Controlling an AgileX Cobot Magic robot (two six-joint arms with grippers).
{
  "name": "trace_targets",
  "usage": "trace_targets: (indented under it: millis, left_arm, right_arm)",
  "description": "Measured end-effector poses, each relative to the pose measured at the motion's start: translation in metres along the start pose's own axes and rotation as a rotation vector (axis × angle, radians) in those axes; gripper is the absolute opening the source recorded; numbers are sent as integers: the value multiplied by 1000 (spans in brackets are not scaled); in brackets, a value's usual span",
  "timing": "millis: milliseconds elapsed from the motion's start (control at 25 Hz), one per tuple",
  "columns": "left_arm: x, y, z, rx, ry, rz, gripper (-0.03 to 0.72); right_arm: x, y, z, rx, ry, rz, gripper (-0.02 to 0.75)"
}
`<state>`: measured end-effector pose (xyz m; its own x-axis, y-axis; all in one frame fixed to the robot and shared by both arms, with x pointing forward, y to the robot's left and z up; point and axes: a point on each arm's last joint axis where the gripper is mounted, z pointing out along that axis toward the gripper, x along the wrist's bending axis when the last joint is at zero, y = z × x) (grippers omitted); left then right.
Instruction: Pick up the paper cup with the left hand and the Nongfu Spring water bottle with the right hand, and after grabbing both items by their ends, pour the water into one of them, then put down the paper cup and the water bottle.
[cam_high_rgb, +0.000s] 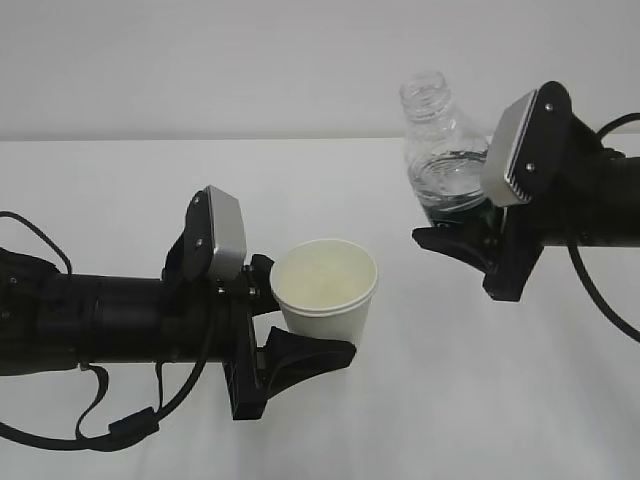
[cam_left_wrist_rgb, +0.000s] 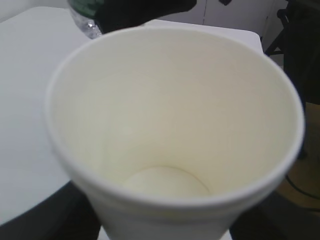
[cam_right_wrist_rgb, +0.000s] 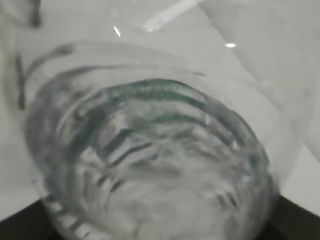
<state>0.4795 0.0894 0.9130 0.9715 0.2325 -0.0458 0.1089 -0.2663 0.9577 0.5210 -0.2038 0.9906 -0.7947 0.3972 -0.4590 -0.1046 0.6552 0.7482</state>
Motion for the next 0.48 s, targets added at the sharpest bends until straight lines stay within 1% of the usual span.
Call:
trace_targets:
  millis: [160,480]
  left_arm:
    - [0,0,0,0,0,2,492]
    - [0,0,0,0,0,4,492]
  right_arm:
    - [1,8,4,11,1,-40,491]
    - [-3,8,4,55,5,-127,491]
